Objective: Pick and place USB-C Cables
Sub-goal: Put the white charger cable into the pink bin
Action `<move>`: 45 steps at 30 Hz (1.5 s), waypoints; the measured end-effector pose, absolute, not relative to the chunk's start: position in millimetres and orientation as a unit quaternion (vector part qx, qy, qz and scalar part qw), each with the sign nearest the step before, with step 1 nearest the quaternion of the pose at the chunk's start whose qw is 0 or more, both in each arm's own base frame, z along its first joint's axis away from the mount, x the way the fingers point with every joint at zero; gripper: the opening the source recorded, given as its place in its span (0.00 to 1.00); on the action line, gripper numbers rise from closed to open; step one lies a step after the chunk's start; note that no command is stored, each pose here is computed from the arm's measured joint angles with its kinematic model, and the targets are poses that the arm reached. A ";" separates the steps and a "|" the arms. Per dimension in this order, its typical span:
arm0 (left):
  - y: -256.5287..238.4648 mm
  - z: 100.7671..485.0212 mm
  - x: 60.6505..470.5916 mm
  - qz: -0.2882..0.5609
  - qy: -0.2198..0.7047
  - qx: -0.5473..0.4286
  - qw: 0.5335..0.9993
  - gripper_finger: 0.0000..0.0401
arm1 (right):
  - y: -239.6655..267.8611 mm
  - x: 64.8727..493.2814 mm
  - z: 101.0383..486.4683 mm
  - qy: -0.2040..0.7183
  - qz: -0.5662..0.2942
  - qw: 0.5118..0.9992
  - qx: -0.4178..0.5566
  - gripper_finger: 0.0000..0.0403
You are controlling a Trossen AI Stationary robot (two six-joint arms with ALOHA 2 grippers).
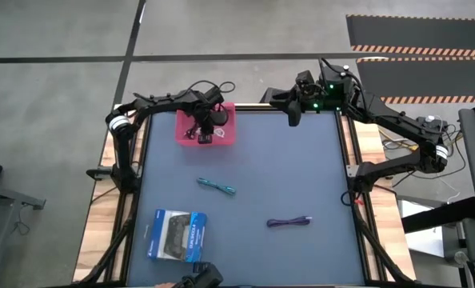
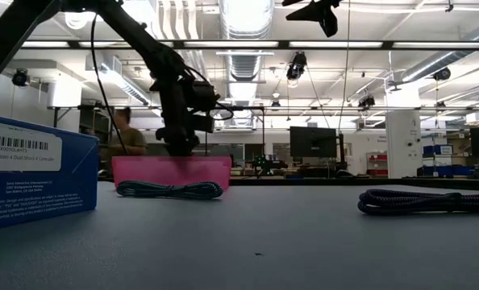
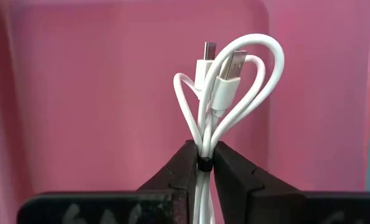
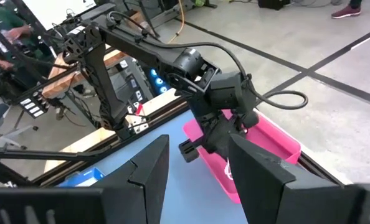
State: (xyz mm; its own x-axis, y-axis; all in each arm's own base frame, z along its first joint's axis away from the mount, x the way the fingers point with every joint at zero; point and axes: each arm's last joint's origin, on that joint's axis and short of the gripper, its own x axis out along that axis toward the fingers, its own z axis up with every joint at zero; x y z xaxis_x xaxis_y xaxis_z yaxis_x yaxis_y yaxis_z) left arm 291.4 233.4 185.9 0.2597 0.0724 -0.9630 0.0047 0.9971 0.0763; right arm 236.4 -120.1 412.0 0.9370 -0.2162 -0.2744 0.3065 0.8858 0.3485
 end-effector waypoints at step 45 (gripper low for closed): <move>229.9 172.0 286.3 0.028 0.609 0.037 0.792 0.32 | -119.6 236.0 409.7 0.123 -0.138 0.958 0.217 0.38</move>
State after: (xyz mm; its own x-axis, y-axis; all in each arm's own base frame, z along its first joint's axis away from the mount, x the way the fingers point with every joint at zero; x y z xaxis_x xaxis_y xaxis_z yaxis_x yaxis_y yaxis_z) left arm 286.3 229.9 172.0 0.2561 0.0904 -0.9624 0.0003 0.9956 0.0936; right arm 236.0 -119.6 409.7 0.9314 -0.2114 -0.2963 0.3184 0.8675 0.3821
